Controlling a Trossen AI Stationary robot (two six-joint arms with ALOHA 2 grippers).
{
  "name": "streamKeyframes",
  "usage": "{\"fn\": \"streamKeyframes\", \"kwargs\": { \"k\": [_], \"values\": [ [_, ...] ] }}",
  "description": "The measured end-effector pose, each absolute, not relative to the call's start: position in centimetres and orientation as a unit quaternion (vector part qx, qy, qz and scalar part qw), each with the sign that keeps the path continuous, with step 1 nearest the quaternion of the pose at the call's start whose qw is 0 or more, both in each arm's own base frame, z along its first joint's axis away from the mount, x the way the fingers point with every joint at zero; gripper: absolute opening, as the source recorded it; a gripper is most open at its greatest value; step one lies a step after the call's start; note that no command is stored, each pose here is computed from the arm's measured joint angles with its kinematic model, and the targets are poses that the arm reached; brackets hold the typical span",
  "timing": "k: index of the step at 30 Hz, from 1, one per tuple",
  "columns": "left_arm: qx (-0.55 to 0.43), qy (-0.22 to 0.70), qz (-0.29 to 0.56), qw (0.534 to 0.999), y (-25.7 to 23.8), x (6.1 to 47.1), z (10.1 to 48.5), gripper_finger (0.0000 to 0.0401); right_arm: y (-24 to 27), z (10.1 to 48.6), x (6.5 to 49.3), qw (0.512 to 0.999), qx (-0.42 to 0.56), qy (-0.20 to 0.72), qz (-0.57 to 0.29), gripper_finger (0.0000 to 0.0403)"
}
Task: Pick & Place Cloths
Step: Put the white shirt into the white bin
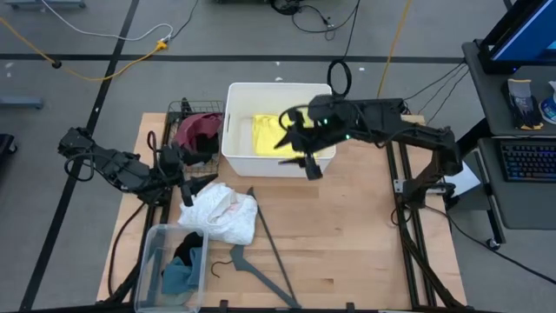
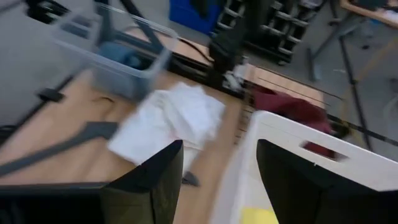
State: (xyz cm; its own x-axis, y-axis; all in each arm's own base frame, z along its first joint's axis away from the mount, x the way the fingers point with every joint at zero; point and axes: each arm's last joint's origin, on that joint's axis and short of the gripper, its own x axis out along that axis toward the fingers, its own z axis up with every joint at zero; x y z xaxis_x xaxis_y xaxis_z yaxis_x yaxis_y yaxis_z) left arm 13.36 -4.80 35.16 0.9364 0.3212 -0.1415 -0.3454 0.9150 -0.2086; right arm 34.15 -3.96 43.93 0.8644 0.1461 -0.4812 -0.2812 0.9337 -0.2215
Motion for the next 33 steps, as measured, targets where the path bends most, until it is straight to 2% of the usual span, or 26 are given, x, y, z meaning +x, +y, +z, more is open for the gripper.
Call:
{"fn": "streamKeyframes", "kwargs": {
  "k": [11, 15, 22, 29, 33],
  "values": [
    [-0.117, 0.056, 0.163, 0.978, -4.8, 13.4, 35.1, 0.0326, 2.0, 42.2, 35.7, 0.951, -0.061, 0.246, 0.175, 0.0216],
    [-0.108, 0.062, 0.171, 0.977, -4.8, 13.3, 34.9, 0.0326, 3.0, 41.9, 37.0, 0.955, -0.007, 0.216, 0.203, 0.0222],
    [-0.077, 0.061, 0.168, 0.981, -4.5, 12.9, 35.2, 0.0326, 3.6, 39.5, 39.4, 0.958, 0.057, 0.205, 0.192, 0.0224],
    [-0.078, 0.025, 0.176, 0.981, -3.3, 10.7, 36.2, 0.0326, 3.6, 36.2, 42.5, 0.961, 0.057, 0.218, 0.162, 0.0224],
    [-0.088, 0.017, 0.150, 0.985, -3.1, 10.0, 36.5, 0.0326, 3.7, 34.7, 43.7, 0.959, 0.064, 0.224, 0.161, 0.0224]
  ]
}}
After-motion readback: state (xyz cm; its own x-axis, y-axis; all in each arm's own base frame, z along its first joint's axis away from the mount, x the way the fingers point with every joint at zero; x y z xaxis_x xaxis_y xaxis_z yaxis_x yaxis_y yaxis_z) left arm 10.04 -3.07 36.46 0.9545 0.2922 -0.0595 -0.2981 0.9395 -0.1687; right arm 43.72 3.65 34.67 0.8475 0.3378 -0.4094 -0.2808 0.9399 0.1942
